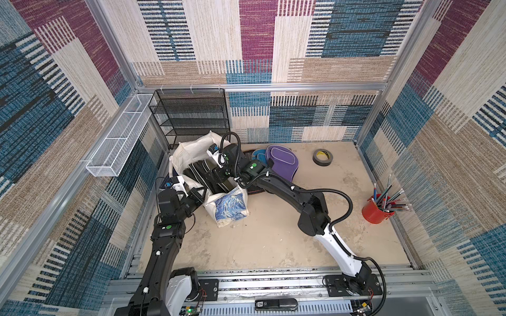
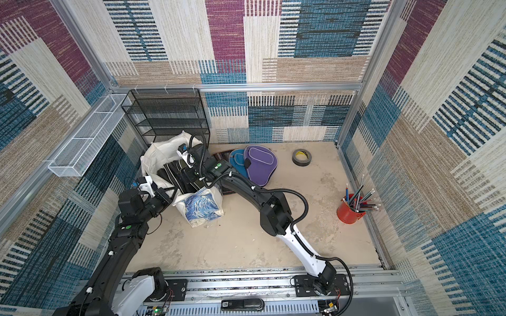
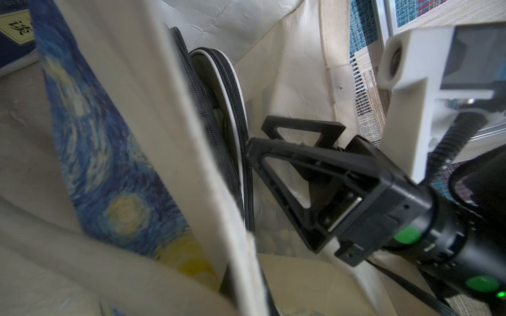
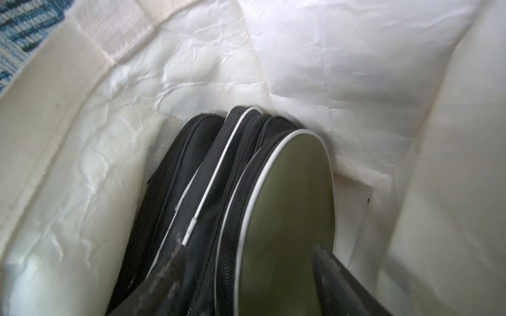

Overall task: Remove the ping pong set from the canvas bag
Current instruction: Pick up the ping pong set from the canvas bag.

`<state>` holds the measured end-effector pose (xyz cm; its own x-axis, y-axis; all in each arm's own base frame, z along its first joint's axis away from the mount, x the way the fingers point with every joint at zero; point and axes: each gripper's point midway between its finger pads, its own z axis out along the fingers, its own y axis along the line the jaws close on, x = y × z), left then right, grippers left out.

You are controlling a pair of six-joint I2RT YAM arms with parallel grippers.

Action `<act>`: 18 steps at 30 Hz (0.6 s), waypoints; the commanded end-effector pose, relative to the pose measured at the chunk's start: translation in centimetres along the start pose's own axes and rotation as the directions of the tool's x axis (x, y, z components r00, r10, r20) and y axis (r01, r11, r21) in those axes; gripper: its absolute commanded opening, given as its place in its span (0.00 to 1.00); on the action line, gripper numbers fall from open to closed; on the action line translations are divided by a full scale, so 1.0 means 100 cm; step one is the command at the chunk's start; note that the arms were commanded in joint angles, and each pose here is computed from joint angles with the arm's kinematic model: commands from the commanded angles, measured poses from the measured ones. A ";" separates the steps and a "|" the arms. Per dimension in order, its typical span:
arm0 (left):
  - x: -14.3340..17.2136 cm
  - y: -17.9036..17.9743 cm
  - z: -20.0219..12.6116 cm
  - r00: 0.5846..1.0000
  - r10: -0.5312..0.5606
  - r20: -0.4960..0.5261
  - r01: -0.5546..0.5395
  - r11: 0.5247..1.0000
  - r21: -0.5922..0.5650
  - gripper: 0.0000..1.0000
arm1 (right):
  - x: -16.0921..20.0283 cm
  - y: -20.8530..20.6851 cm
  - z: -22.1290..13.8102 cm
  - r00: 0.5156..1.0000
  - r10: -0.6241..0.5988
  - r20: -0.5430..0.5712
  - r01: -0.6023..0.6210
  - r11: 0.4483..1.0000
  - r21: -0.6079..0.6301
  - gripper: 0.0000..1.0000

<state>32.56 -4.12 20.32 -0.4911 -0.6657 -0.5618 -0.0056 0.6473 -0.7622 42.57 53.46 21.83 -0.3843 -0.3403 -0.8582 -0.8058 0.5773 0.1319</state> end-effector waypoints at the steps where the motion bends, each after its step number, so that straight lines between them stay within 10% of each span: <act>1: 0.006 0.004 0.000 1.000 0.021 -0.021 -0.021 1.000 -0.012 0.00 | -0.014 -0.004 -0.006 0.999 0.011 0.040 -0.011 1.000 -0.001 0.73; 18: 0.003 0.001 -0.003 0.999 0.041 -0.007 -0.041 0.999 -0.015 0.00 | 0.006 -0.007 0.007 1.000 0.015 0.000 -0.015 1.000 0.002 0.73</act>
<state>32.35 -3.98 20.31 -0.4876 -0.6483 -0.5847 -0.0008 0.6701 -0.7423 42.81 53.37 21.29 -0.4002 -0.3350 -0.8530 -0.8062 0.5712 0.1540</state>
